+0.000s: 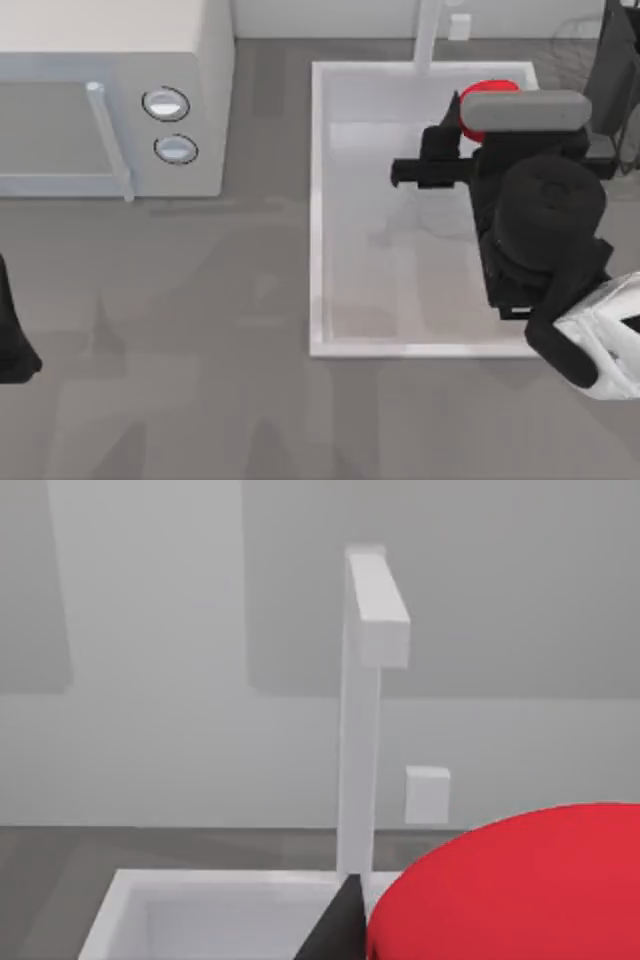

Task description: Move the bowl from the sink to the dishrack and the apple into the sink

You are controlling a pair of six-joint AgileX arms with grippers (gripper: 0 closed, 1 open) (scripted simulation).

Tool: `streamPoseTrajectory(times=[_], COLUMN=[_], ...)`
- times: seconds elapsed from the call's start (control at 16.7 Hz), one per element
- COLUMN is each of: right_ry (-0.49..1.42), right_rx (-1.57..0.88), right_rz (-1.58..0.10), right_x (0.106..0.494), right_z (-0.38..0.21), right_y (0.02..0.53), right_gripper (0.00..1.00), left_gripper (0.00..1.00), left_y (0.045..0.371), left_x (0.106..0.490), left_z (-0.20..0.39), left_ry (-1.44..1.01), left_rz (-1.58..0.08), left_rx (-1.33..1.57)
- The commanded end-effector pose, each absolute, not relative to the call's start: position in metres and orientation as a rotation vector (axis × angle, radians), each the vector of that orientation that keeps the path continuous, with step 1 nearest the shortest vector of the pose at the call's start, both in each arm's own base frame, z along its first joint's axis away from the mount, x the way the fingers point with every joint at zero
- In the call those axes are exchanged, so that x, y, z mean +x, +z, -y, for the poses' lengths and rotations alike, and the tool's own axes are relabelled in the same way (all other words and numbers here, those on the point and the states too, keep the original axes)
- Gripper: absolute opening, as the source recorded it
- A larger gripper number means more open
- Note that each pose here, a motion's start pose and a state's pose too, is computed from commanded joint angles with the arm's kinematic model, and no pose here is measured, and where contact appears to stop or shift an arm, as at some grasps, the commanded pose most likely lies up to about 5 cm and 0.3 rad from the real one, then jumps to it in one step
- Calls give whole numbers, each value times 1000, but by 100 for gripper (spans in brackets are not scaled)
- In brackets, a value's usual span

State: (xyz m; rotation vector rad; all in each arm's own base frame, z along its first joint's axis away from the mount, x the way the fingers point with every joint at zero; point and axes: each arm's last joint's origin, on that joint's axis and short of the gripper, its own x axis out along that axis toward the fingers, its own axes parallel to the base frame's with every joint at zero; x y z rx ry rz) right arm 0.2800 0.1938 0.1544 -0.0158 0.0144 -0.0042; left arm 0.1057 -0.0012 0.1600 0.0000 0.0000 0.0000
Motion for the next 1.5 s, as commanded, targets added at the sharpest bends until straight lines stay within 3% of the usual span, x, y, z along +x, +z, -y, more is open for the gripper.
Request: streamPoseTrajectory(times=[0.48, 0.84, 1.5], right_ry=[-10, -10, -10], right_rx=[4, 0, 0], right_rz=[5, 0, 0], right_x=[272, 270, 270], right_z=[-186, -184, -184], right_y=[66, 59, 59], right_gripper=[0, 0, 83], left_gripper=[100, 100, 100], left_y=[160, 160, 160], left_x=[106, 106, 106], left_z=[1, 1, 1], left_ry=[0, 0, 0], left_rz=[0, 0, 0], left_rx=[0, 0, 0])
